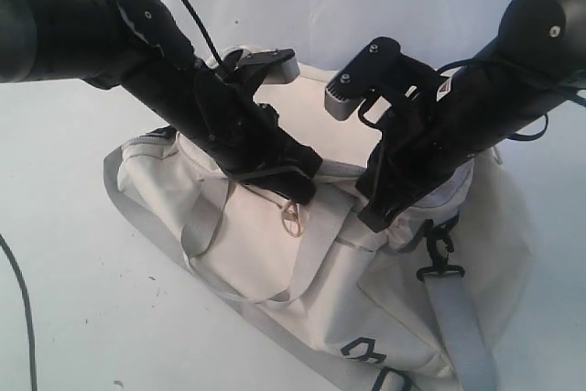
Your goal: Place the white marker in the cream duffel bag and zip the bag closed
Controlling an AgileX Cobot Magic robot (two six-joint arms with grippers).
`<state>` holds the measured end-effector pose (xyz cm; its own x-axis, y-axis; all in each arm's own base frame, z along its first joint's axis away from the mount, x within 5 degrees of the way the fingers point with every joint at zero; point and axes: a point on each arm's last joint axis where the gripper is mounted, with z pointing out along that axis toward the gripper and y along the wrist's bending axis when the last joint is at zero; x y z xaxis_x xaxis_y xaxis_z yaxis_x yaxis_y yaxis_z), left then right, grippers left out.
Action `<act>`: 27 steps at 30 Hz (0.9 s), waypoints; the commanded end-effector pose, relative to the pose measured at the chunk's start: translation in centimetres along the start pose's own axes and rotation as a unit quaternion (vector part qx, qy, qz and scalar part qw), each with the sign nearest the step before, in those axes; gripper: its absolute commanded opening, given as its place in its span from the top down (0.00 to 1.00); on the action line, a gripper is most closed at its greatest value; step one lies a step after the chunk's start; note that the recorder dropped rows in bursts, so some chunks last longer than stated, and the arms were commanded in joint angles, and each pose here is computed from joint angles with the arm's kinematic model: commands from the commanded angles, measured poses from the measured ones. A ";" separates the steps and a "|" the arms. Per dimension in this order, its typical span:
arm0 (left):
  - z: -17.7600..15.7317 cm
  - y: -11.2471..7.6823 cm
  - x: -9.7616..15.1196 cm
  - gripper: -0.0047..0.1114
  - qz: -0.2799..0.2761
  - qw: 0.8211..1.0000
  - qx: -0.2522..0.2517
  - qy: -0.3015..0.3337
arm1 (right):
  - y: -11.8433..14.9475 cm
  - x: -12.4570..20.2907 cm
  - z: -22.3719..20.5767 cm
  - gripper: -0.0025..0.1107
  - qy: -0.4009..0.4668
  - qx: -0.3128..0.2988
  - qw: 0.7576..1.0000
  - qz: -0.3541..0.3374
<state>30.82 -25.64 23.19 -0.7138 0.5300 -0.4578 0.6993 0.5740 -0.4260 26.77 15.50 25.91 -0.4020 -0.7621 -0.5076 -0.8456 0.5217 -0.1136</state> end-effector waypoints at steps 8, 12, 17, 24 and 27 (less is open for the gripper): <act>-1.3 -0.2 -0.8 0.96 -0.041 0.998 -0.005 -0.041 | -0.1 0.2 -0.3 0.98 0.008 0.006 1.000 -0.007; -0.7 -0.1 -0.9 0.96 -0.055 0.997 0.012 -0.044 | 0.0 0.3 -0.3 0.98 0.013 0.001 1.000 -0.007; -0.4 0.2 -0.8 0.96 -0.051 0.998 0.002 -0.042 | 0.0 0.3 -0.3 0.98 0.013 0.001 1.000 -0.007; 2.0 1.0 -0.2 0.83 -0.076 0.997 0.031 -0.012 | 0.0 0.3 -0.3 0.98 0.015 0.001 1.000 -0.008; 2.2 1.2 -0.1 0.78 -0.071 0.997 0.025 -0.010 | 0.0 0.3 -0.3 0.98 0.015 0.001 1.000 -0.008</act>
<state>31.49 -26.64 20.99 -0.8148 0.4303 -0.3885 0.5797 0.6028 -0.5482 26.57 15.42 25.78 -0.3981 -0.7804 -0.4821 -0.8544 0.5067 -0.1147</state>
